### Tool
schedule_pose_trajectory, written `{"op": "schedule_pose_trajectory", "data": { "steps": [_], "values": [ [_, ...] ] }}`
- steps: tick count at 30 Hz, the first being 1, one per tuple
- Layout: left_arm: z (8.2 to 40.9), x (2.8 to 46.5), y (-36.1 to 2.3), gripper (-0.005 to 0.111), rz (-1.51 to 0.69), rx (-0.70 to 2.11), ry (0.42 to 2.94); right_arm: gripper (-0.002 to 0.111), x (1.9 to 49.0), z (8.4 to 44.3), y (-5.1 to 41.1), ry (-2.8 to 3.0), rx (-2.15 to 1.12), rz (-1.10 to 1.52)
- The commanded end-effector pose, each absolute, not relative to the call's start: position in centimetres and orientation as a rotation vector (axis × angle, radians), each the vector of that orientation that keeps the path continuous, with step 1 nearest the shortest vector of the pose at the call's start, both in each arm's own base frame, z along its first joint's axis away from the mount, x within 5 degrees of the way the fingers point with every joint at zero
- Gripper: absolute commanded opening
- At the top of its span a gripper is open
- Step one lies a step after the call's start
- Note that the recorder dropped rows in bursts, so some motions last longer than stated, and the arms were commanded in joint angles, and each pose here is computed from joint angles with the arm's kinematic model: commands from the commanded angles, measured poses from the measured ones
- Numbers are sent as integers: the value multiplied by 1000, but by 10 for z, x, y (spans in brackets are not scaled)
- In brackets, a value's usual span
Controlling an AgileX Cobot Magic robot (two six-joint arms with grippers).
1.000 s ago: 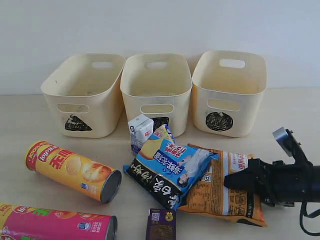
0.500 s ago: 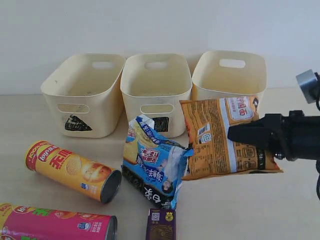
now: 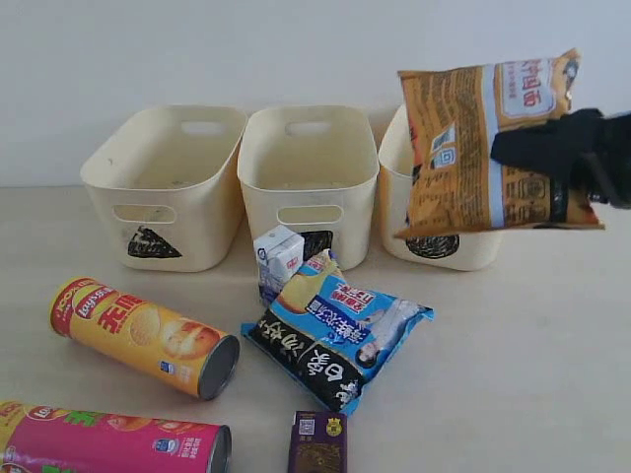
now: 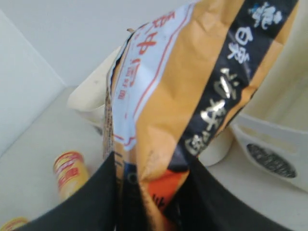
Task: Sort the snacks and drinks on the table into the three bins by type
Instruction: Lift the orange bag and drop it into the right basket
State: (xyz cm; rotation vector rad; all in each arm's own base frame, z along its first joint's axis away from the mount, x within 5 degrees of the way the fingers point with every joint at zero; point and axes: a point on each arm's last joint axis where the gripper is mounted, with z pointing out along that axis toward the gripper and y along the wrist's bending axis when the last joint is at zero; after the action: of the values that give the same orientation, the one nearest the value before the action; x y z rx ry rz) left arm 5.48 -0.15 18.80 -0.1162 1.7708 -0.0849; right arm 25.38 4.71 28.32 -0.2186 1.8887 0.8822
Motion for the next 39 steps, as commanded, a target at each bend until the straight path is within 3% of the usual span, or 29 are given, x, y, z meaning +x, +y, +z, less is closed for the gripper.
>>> {"op": "schedule_pose_trajectory", "data": {
  "steps": [1, 11, 15, 23, 29, 32, 34, 37, 39],
  "values": [
    [187, 55, -2, 4, -88, -120, 1768, 0, 267, 307, 37, 1844, -142, 721],
    [187, 55, -1, 4, -86, -118, 1768, 0, 307, 346, 58, 1808, -119, 225],
    [187, 55, -1, 4, -86, -118, 1768, 0, 326, 349, 72, 1814, -126, 142],
    [187, 55, -1, 4, -86, -118, 1768, 0, 405, 300, 98, 1924, -150, 57],
    [187, 55, -1, 4, -86, -118, 1768, 1, 435, 260, 105, 1996, -157, 36],
    [187, 55, -1, 4, -86, -118, 1768, 16, 440, 251, 106, 2014, -159, 31],
    [187, 55, -1, 4, -86, -118, 1768, 36, 442, 246, 107, 2023, -161, 29],
    [187, 55, -1, 4, -86, -118, 1768, 80, 443, 248, 104, 2020, -141, 0],
    [187, 55, -1, 4, -86, -118, 1768, 79, 441, 253, 103, 2011, -130, -13]
  ]
}}
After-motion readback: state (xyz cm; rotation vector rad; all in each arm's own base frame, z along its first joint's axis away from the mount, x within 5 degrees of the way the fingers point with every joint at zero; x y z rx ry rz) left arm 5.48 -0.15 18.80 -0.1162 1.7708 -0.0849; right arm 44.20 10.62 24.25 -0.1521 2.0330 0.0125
